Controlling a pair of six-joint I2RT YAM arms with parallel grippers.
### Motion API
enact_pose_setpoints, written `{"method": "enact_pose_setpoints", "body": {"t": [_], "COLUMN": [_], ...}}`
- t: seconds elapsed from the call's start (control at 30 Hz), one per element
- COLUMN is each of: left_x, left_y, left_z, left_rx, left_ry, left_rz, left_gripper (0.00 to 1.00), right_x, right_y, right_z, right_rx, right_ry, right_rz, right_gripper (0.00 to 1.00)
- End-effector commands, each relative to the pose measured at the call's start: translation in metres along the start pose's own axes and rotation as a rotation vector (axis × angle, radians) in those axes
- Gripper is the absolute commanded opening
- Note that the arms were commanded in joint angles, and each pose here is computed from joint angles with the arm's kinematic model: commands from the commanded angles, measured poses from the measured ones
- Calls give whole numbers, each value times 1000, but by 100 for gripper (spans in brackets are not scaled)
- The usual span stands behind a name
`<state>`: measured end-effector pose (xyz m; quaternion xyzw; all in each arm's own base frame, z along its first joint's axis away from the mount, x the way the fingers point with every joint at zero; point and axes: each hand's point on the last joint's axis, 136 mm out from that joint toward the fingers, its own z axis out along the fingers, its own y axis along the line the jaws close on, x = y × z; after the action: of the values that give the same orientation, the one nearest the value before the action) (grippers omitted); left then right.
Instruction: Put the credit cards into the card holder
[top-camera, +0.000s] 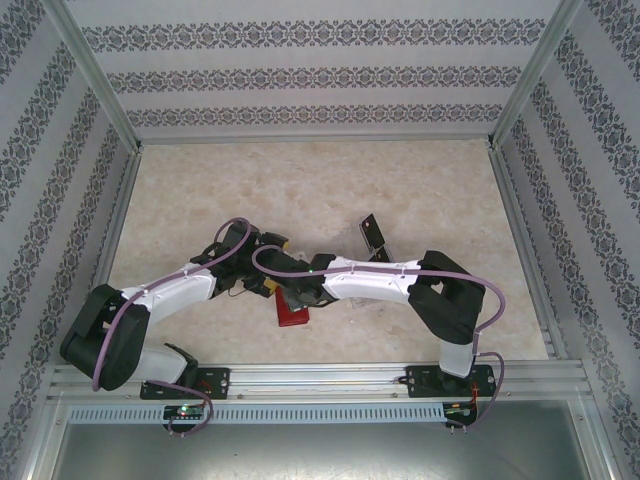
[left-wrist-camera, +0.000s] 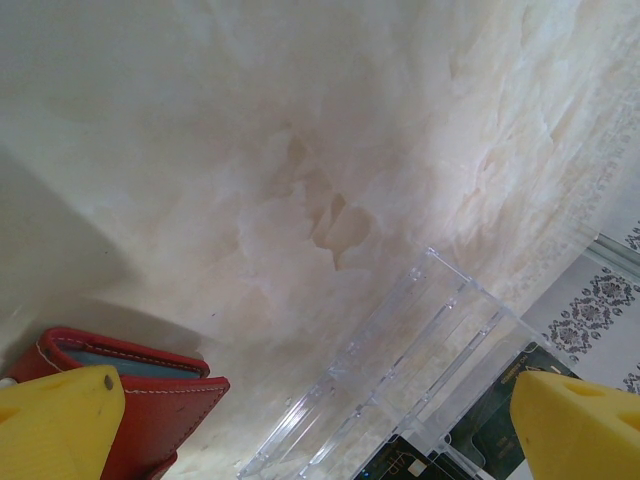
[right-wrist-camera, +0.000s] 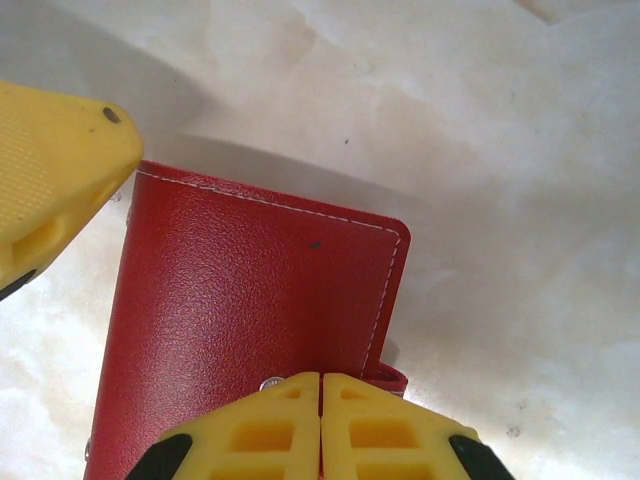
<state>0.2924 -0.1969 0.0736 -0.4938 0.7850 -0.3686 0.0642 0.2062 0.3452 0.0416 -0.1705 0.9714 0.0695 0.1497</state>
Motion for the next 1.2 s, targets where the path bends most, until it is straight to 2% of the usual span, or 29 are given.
{"method": "enact_pose_setpoints", "body": {"t": [0.0,0.07,1.17], "left_x": [3,3,6], "left_y": [4,5,2], "left_z": [3,4,5], "left_rx": [-5,-7,-6], "left_ry": [8,8,12], "left_rz": [-5,-5,2], "left_gripper": [100,100,100], "right_x": [-2,-3,-7], "right_y": [1,0,-6], "right_z": [-6,-8,-21], "right_rx": [16,17,28], "right_ry": [-11,-16,-46], "right_rz": [-16,-18,-4], "right_gripper": [14,18,19]}}
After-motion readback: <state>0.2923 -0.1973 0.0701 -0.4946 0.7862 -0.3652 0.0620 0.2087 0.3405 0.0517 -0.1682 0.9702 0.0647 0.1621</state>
